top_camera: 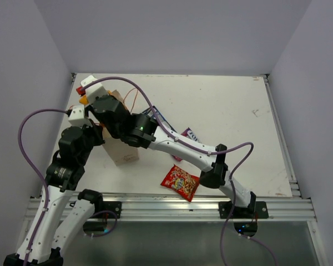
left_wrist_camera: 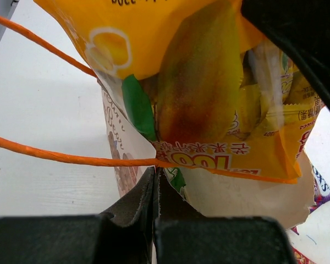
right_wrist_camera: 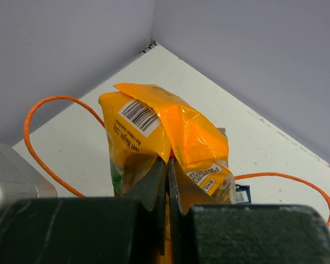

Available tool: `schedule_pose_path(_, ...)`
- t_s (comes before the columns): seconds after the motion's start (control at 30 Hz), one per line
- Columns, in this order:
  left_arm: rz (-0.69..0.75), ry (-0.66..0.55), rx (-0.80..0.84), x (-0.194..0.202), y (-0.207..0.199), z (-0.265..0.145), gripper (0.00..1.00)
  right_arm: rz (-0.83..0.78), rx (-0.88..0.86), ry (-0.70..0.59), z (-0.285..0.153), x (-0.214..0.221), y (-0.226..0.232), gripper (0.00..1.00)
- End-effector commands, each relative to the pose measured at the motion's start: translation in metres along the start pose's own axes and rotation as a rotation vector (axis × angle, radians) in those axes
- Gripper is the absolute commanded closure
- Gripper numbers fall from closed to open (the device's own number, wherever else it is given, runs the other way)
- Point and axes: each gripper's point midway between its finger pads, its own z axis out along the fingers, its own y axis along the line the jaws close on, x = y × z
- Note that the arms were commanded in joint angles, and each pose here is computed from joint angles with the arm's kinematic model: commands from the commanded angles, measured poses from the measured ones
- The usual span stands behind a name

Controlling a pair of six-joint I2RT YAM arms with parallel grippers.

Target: Place the snacks into the paper bag

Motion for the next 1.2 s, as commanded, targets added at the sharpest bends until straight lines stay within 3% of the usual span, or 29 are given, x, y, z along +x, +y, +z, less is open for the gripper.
schedule_pose_path(0.0, 0.005, -0.045, 0.064, -0.012, -0.012, -0.002, 1.00, 0.230, -0.009, -0.255, -0.027, -0.092, -0.005, 1.00)
schedule_pose_path(0.17, 0.005, -0.050, 0.066, -0.013, -0.012, -0.003, 1.00, 0.235, -0.024, -0.241, -0.028, -0.086, 0.006, 1.00)
schedule_pose_path(0.3, 0.007, -0.051, 0.068, -0.012, -0.013, -0.003, 1.00, 0.181, -0.035, -0.162, -0.027, -0.056, 0.023, 0.98)
schedule_pose_path(0.4, 0.005, -0.049, 0.069, -0.012, -0.013, -0.002, 1.00, 0.151, -0.050, -0.135, -0.032, -0.045, 0.033, 0.77)
schedule_pose_path(0.43, 0.007, -0.048, 0.067, -0.012, -0.012, -0.002, 1.00, 0.145, -0.057, -0.137, -0.036, -0.046, 0.037, 0.59)
schedule_pose_path(0.5, 0.006, -0.049, 0.064, -0.012, -0.012, -0.002, 1.00, 0.136, -0.059, -0.163, -0.043, -0.059, 0.035, 0.35)
schedule_pose_path(0.6, 0.007, -0.047, 0.052, -0.011, -0.010, -0.002, 1.00, 0.119, -0.051, -0.227, -0.065, -0.089, 0.028, 0.22)
schedule_pose_path(0.67, 0.006, -0.048, 0.046, -0.011, -0.009, -0.003, 1.00, 0.098, -0.031, -0.291, -0.092, -0.118, 0.017, 0.19)
schedule_pose_path(0.8, 0.005, -0.048, 0.028, -0.011, -0.005, -0.002, 1.00, 0.062, 0.048, -0.288, -0.132, -0.131, -0.017, 0.15)
schedule_pose_path(0.87, 0.006, -0.044, 0.026, -0.010, -0.005, -0.001, 1.00, 0.066, 0.131, -0.242, -0.139, -0.117, -0.039, 0.14)
schedule_pose_path(0.9, 0.006, -0.045, 0.024, -0.010, -0.005, -0.001, 1.00, -0.009, 0.155, -0.172, -0.130, -0.078, -0.036, 0.13)
schedule_pose_path(0.97, 0.006, -0.044, 0.021, -0.010, -0.004, -0.001, 1.00, -0.011, 0.237, -0.104, -0.139, -0.051, -0.074, 0.11)
schedule_pose_path(1.1, 0.008, -0.031, 0.017, -0.007, -0.004, 0.001, 1.00, 0.081, 0.299, 0.176, -0.124, 0.095, -0.104, 0.11)
schedule_pose_path(1.17, 0.010, -0.024, 0.015, -0.006, -0.004, 0.003, 1.00, 0.108, 0.318, 0.267, -0.132, 0.140, -0.121, 0.13)
